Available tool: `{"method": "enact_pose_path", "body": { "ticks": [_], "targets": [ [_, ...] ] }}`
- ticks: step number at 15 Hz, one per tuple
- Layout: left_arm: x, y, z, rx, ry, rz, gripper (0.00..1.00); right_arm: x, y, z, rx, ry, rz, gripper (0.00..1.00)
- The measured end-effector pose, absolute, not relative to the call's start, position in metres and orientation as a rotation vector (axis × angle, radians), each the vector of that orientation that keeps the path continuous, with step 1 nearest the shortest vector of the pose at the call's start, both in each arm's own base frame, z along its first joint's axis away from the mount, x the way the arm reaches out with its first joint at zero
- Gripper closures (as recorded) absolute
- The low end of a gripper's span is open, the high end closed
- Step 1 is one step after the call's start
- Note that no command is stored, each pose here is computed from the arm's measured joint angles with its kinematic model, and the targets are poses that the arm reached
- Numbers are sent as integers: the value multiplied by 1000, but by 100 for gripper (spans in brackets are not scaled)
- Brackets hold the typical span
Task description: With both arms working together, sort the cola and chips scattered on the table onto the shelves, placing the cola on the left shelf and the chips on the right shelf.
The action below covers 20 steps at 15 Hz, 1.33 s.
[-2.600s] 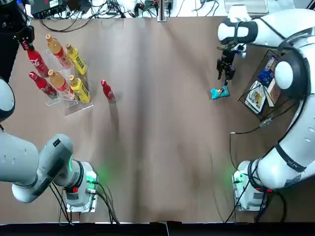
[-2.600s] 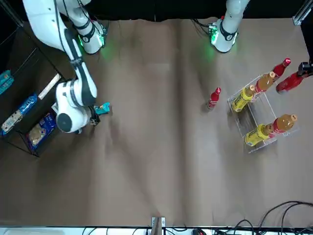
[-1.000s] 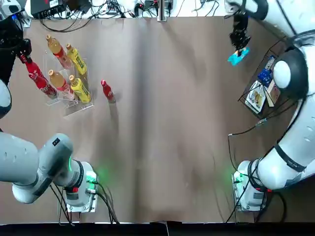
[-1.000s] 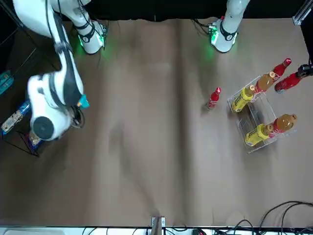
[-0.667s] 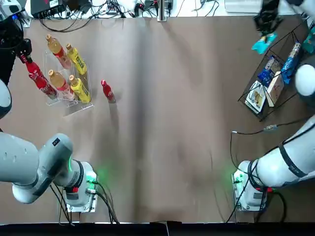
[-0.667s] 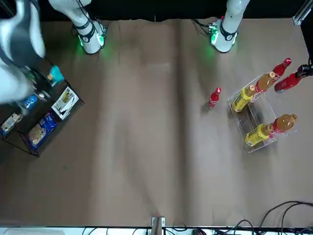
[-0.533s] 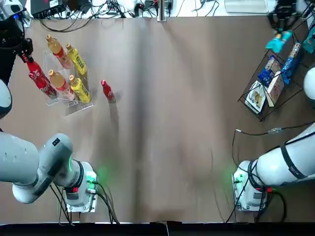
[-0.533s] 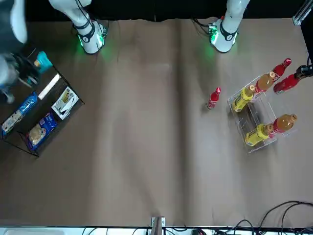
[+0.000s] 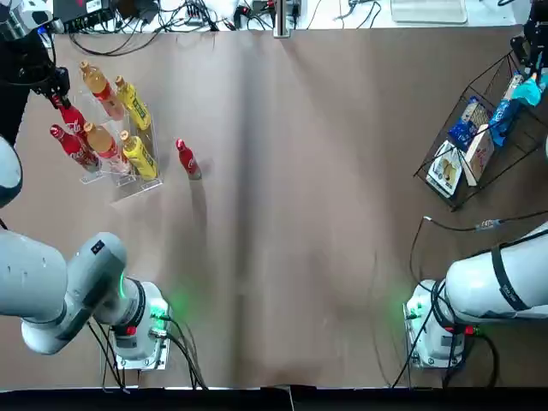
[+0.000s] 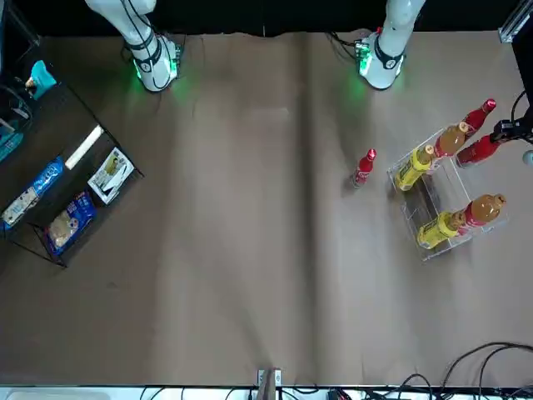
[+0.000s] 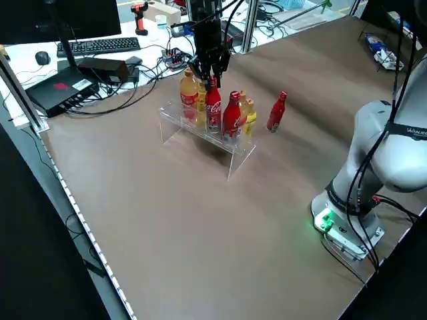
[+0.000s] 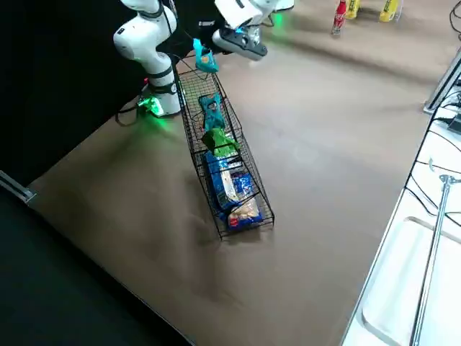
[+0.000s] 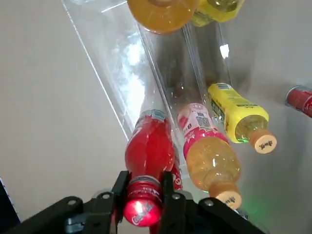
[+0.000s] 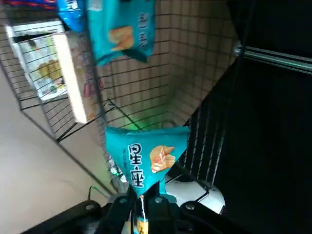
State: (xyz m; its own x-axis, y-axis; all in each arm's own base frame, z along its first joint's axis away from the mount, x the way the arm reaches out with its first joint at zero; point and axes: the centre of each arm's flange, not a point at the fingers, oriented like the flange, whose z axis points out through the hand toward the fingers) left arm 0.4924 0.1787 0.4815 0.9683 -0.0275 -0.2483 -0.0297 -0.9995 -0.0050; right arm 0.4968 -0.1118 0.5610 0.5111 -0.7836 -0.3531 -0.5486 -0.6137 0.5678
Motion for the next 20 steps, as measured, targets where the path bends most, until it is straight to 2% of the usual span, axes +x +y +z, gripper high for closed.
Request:
{"method": "enact_pose_path", "body": {
  "ticks": [7, 9, 11, 14, 15, 20],
  "targets": [
    [494, 182, 474, -3113, 44, 383, 67, 494, -134, 553, 2340, -1122, -865, 90],
    [495, 181, 474, -3113, 46, 380, 52, 497, -133, 545, 2334, -1111, -880, 89],
    [497, 177, 477, -3110, 59, 366, 33, 499, -132, 540, 2328, -1102, -893, 80],
    [512, 158, 496, -3095, 113, 296, 6, 500, -132, 537, 2334, -1088, -902, 77],
    [518, 148, 505, -3088, 114, 268, 0, 500, -132, 537, 2337, -1083, -904, 74],
    [546, 37, 509, -3068, 53, 220, 0, 500, -130, 539, 2353, -1061, -904, 72]
  ]
}}
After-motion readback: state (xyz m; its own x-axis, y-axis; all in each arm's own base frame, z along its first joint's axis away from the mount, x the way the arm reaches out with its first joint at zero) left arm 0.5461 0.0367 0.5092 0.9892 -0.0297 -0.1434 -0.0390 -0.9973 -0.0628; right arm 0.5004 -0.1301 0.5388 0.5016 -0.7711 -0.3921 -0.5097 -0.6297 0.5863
